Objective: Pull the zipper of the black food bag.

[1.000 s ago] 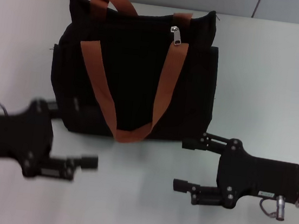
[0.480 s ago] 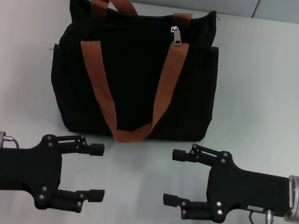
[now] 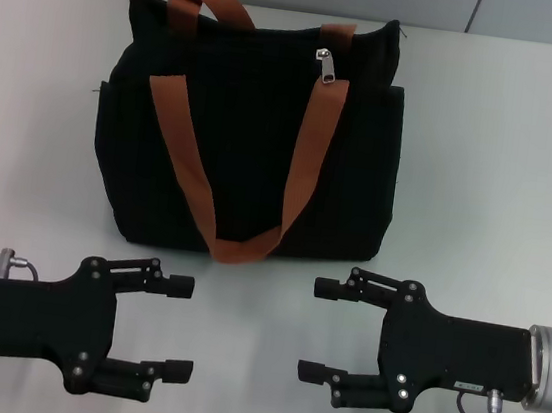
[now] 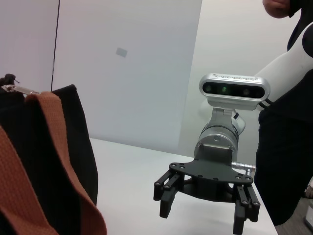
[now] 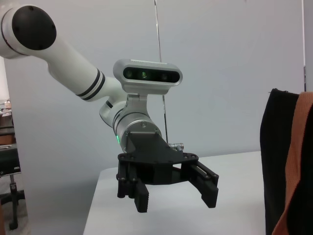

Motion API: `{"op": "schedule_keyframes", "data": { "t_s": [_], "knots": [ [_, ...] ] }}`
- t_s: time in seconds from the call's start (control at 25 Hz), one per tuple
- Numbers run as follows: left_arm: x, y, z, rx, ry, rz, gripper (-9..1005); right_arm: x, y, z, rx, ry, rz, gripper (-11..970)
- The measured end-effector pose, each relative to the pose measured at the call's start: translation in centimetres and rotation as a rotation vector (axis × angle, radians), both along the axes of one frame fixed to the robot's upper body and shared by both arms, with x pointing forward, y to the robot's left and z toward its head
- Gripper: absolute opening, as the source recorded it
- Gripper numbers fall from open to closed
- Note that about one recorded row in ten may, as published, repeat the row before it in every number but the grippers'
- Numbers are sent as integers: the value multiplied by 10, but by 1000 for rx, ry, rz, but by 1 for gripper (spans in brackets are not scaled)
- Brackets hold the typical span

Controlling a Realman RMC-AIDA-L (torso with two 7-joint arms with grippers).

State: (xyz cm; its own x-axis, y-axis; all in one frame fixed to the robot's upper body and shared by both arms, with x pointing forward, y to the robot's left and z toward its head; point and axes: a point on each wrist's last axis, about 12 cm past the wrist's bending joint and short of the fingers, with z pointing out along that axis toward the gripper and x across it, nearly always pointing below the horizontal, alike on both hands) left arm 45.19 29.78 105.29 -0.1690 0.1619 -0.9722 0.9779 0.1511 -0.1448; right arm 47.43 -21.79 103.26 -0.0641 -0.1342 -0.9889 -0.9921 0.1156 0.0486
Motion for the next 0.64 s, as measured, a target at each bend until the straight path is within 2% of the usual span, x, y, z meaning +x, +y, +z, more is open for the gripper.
{"op": "schedule_keyframes", "data": {
  "t_s": [0.64],
  "knots": [
    [-1,2,-1,1,-2,5,813,0,0,-1,-5,0,-4,814]
  ]
}}
